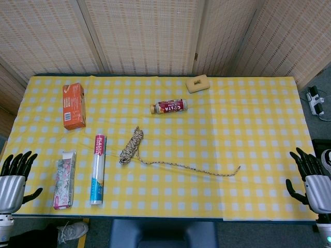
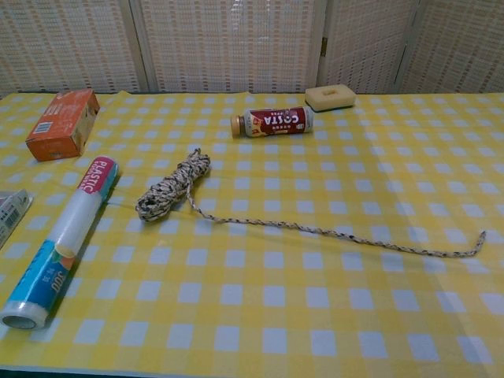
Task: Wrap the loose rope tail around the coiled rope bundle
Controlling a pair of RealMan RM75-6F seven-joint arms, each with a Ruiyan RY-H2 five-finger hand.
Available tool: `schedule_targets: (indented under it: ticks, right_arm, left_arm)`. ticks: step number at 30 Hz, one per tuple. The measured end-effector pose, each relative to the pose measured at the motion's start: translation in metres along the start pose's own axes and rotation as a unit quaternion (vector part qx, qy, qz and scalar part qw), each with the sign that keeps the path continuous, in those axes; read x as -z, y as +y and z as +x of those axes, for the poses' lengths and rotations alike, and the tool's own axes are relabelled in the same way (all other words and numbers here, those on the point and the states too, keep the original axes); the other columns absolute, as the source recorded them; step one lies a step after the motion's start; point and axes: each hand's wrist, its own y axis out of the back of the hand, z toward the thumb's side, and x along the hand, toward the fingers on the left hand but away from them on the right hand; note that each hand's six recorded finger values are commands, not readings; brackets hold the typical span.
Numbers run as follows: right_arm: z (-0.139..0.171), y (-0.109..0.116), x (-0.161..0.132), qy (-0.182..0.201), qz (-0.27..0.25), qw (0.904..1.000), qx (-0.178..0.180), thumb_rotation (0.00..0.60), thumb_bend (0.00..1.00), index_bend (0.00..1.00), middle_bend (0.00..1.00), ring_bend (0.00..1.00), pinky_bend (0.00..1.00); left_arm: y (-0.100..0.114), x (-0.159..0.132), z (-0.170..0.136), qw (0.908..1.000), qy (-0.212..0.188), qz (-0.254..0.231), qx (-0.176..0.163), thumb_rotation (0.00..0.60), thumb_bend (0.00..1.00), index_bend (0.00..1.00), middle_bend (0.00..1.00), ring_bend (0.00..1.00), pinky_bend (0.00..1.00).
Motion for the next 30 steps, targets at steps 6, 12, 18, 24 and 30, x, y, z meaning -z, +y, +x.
schedule_targets:
  ticks: [6, 12, 18, 24, 30]
  right_arm:
    - [-0.001, 0.0, 0.0, -0.001, 0.001, 1.0, -0.001, 0.6, 0.51, 0.0, 0.0, 0.02, 0.0]
    - [-0.001, 0.002, 0.0, -0.001, 0.001, 1.0, 0.002, 0.6, 0.51, 0.0, 0.0, 0.02, 0.0]
    - [0.001, 0.008, 0.003, -0.006, 0.003, 0.9999, 0.012, 0.6, 0.51, 0.0, 0.0, 0.02, 0.0]
    - [0.001, 0.017, 0.003, -0.006, 0.007, 0.9997, 0.025, 0.6, 0.51, 0.0, 0.0, 0.02, 0.0]
    - [0.002, 0.019, 0.001, -0.003, 0.008, 0.9996, 0.028, 0.6, 0.51, 0.0, 0.0, 0.01, 0.0]
  left_arm:
    - [-0.004, 0.002, 0.001, 0.9999, 0.008, 0.002, 0.007, 0.6, 0.16, 0.15, 0.1, 0.11, 0.0]
    - [-0.003, 0.002, 0.002, 1.0, 0.006, -0.001, 0.006, 0.6, 0.16, 0.15, 0.1, 0.11, 0.0]
    - [0.003, -0.007, 0.012, 0.9999, -0.012, -0.01, -0.001, 0.6, 0.16, 0.16, 0.11, 0.12, 0.0]
    - [0.017, -0.031, 0.031, 0.9979, -0.058, -0.023, -0.019, 0.6, 0.17, 0.21, 0.17, 0.17, 0.02]
    - [0.035, -0.08, 0.058, 0.9891, -0.135, -0.05, -0.032, 0.6, 0.17, 0.3, 0.28, 0.29, 0.13]
